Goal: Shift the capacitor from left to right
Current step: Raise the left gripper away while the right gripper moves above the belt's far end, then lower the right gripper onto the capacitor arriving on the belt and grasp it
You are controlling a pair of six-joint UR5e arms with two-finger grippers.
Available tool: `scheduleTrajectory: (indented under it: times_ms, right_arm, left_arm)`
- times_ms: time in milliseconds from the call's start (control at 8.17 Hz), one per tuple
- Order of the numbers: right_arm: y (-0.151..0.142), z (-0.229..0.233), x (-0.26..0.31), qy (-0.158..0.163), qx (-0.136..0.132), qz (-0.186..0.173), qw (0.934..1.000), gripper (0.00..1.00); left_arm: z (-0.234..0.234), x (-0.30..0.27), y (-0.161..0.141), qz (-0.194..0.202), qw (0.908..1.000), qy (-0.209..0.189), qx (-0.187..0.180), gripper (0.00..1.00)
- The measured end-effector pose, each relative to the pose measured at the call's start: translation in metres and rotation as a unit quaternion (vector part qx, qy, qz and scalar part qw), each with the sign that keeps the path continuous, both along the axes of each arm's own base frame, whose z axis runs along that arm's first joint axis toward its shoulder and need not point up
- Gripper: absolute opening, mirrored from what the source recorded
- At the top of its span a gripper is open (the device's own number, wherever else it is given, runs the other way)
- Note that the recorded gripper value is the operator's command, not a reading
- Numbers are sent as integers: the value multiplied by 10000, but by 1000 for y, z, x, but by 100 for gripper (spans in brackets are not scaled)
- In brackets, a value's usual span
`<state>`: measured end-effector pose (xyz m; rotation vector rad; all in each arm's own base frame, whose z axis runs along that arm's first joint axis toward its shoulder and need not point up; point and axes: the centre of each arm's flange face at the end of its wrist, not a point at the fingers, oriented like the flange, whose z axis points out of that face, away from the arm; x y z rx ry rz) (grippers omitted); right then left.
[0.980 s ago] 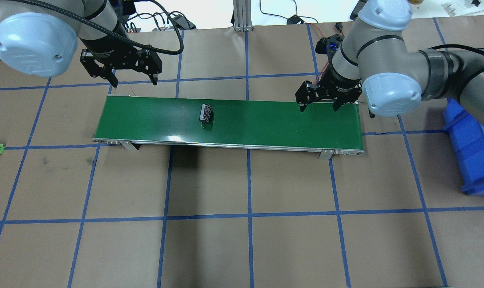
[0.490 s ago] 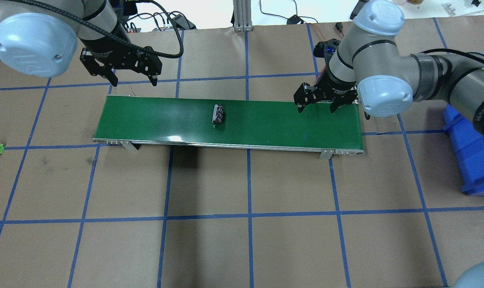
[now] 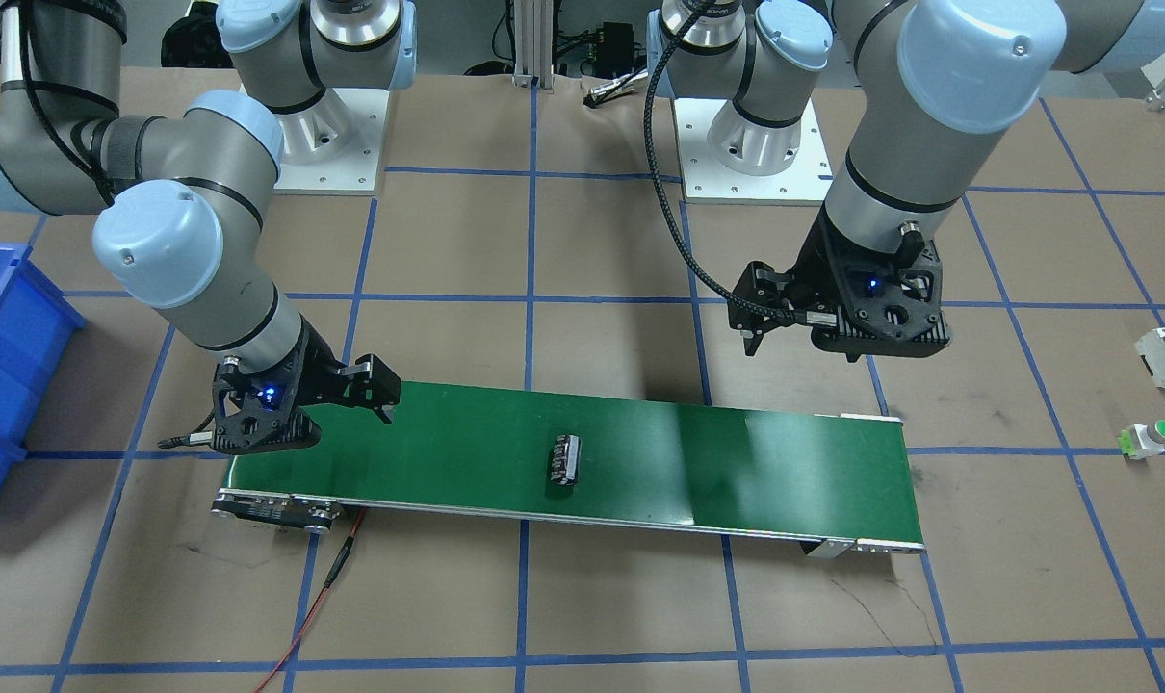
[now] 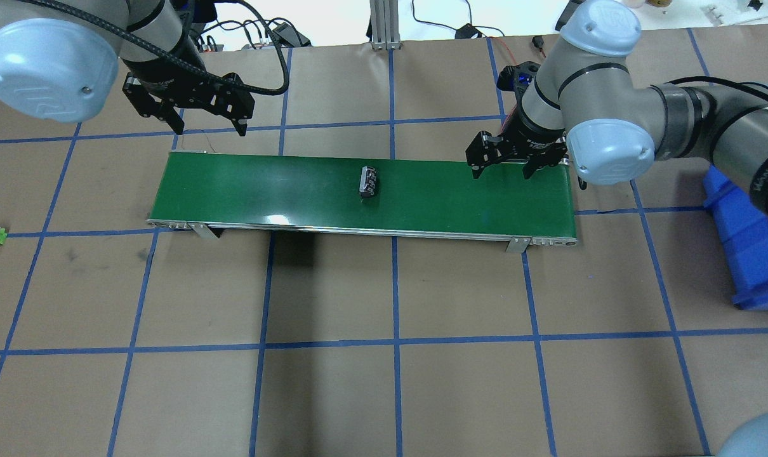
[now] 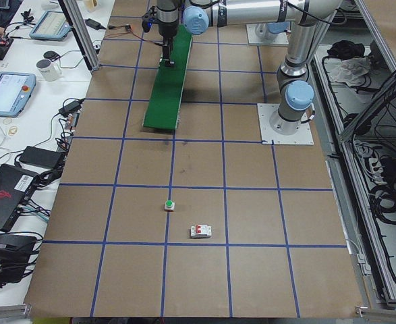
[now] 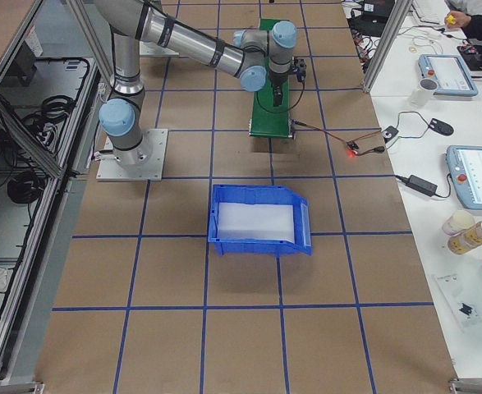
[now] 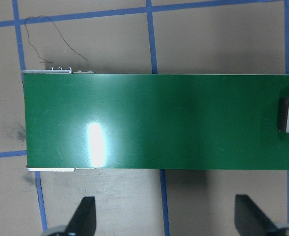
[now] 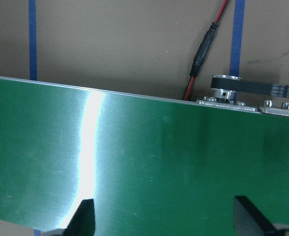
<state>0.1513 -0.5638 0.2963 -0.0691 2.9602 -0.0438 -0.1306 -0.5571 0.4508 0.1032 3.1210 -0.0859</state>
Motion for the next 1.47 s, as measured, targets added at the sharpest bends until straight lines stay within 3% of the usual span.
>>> scheduleTrajectory:
  times_ms: [735,1102,1469]
  right_arm:
    - [-1,-9,1,-2,92,-48,9999,100]
    - [-2,-13,7,-27,169,-437,9989,100]
    - [2,-14,23,-284,240,-521,9980,100]
  left_arm:
    - [6,2,6,288,9996,12,60,100]
    - [11,3,15,366,9992,9,178,100]
    - [15,4,19,463,9987,14,208,100]
